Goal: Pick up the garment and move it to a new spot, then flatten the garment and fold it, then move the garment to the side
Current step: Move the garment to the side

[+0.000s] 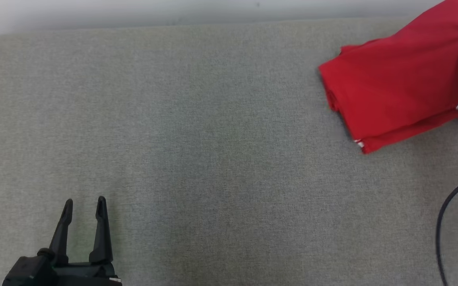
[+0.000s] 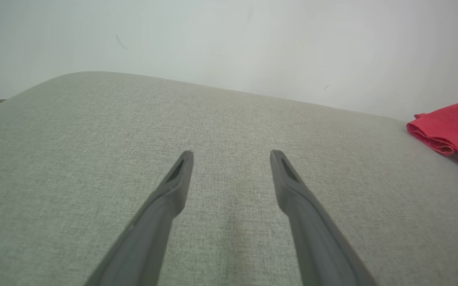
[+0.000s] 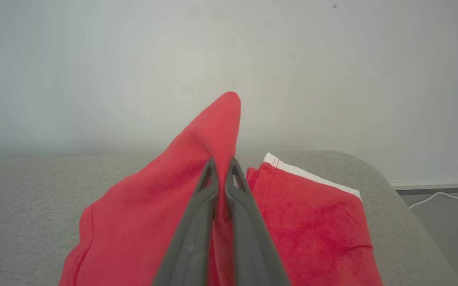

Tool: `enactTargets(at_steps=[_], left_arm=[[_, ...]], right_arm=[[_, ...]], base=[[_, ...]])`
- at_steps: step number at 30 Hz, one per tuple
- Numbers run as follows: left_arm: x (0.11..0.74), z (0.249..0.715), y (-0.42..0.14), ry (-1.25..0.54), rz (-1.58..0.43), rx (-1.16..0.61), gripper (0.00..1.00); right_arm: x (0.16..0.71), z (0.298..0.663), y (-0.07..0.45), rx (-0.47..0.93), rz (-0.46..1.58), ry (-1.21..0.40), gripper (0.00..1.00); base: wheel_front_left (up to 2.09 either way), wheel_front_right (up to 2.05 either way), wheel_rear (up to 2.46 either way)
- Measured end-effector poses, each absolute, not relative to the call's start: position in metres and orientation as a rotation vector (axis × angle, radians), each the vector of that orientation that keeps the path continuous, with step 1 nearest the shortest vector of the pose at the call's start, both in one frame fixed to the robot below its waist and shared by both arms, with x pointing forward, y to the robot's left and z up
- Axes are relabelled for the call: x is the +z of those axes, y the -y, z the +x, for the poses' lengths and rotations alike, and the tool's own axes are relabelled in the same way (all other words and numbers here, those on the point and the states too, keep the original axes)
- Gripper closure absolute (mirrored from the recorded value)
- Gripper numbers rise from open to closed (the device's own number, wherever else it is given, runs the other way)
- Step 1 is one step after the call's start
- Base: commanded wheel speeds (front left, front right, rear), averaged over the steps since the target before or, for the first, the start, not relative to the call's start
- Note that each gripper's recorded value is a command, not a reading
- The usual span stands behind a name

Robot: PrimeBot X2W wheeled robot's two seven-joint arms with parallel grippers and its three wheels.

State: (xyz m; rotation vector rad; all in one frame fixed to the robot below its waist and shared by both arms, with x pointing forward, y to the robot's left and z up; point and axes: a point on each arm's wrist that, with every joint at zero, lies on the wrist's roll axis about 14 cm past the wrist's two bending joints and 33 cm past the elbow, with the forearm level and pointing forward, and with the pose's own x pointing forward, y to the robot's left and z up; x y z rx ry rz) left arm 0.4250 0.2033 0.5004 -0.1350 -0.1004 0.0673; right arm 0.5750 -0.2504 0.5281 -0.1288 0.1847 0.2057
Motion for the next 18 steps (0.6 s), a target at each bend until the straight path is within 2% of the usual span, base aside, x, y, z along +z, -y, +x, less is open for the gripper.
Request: enactTargets(at_steps=[18], left_arm=[[0.497, 0.445, -0.190, 0.115, -0.091, 0.019, 0.00]], right_arm=[[0.539, 0.580, 0.350, 0.007, -0.274, -0.257, 1.00]], base=[[0.00, 0.00, 0.00]])
